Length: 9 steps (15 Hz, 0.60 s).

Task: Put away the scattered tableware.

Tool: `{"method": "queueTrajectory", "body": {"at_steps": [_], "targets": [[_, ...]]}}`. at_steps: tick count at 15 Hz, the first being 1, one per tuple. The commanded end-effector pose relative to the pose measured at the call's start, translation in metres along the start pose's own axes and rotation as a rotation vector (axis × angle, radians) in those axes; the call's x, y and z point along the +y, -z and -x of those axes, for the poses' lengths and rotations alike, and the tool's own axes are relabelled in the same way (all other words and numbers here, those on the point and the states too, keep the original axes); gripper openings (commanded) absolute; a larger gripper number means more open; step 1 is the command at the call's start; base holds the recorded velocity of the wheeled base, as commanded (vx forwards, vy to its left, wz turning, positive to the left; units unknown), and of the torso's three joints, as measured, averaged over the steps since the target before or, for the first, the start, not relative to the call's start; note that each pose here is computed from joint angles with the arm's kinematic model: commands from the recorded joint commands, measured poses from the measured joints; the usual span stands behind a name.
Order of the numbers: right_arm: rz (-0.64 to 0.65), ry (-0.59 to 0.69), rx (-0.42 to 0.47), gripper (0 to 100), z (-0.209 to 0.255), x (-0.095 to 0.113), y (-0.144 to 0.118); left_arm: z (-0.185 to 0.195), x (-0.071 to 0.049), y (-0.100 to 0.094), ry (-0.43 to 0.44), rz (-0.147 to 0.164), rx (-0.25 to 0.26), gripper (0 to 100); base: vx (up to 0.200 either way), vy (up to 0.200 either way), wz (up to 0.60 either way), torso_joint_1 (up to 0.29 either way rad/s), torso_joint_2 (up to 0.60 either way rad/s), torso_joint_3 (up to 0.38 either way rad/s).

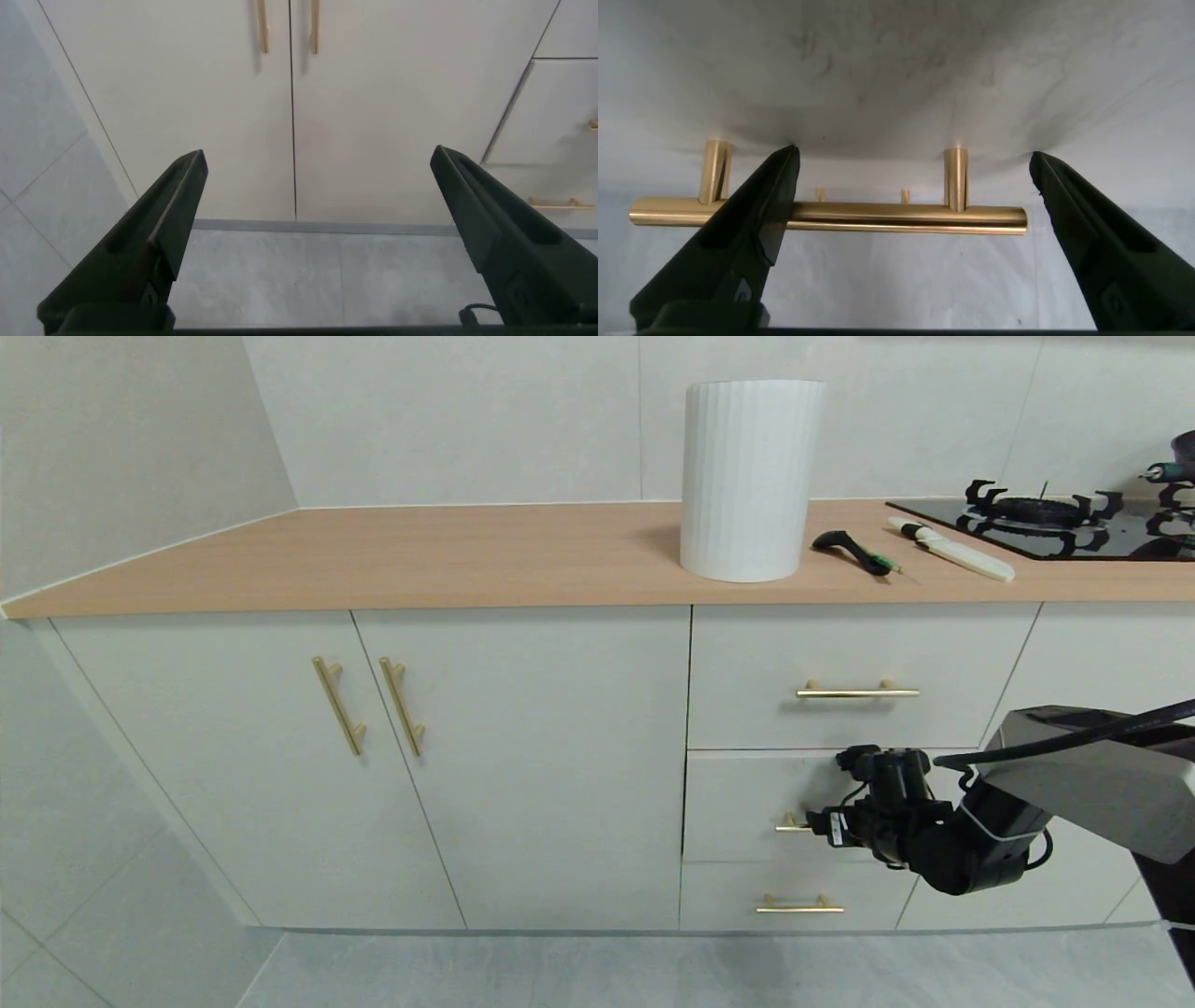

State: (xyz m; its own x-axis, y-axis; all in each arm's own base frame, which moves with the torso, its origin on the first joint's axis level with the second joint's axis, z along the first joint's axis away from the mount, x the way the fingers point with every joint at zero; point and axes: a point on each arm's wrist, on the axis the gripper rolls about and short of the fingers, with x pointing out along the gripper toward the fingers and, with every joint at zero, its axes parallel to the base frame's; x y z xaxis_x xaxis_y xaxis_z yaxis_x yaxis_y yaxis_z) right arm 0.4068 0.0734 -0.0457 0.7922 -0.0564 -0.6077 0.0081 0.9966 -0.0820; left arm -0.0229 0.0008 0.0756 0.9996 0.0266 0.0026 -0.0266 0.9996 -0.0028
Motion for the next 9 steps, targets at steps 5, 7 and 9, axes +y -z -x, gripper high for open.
{"method": "queueTrajectory", "body": {"at_steps": [5,7,9], "targets": [[0.018,-0.013,0.054,100,0.045,-0.005,-0.012,0.0,0.0,0.0,0.001,0.0,0.001,100,0.0,0.0,0.0,0.0,0.0,0.0],[0.034,-0.029,0.083,100,0.076,-0.005,-0.021,0.0,0.0,0.0,0.001,0.0,0.001,100,0.0,0.0,0.0,0.0,0.0,0.0],[0.041,-0.05,0.042,100,0.126,-0.006,-0.045,0.0,0.0,0.0,-0.001,0.0,0.001,100,0.0,0.0,0.0,0.0,0.0,0.0]]}}
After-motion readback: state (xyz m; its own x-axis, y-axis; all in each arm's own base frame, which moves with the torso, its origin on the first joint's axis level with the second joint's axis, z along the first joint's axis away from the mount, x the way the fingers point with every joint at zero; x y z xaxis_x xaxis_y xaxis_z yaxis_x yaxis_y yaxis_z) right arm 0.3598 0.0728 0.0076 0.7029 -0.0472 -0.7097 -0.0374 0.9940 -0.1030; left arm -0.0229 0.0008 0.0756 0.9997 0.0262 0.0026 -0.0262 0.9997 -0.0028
